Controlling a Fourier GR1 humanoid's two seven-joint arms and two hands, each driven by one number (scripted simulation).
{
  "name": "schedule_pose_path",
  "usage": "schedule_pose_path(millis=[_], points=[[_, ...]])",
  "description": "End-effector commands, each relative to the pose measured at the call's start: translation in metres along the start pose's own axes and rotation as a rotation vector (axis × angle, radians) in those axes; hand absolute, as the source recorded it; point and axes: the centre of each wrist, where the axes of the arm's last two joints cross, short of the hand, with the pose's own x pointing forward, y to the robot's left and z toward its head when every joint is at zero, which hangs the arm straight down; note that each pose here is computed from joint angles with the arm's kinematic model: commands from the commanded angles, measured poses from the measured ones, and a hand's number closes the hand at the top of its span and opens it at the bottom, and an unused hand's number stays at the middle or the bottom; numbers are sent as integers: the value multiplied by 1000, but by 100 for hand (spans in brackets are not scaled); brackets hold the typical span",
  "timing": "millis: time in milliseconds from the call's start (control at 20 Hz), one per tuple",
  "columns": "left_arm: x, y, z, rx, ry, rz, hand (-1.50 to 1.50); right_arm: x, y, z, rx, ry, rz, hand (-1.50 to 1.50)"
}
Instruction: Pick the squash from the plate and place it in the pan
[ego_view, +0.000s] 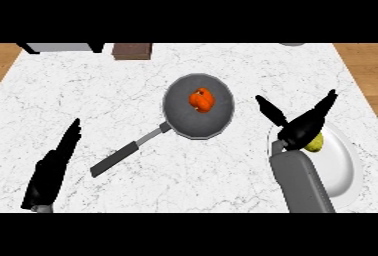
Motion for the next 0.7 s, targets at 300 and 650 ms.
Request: schedule_pose_path(millis=[300,650], points=[[-8,-1,1,15,0,12,0,-26,-149,24,-39,-36,26,-150],[13,-8,3,9,5,7,0,-25,-216,72,-30,-1,33,-150]])
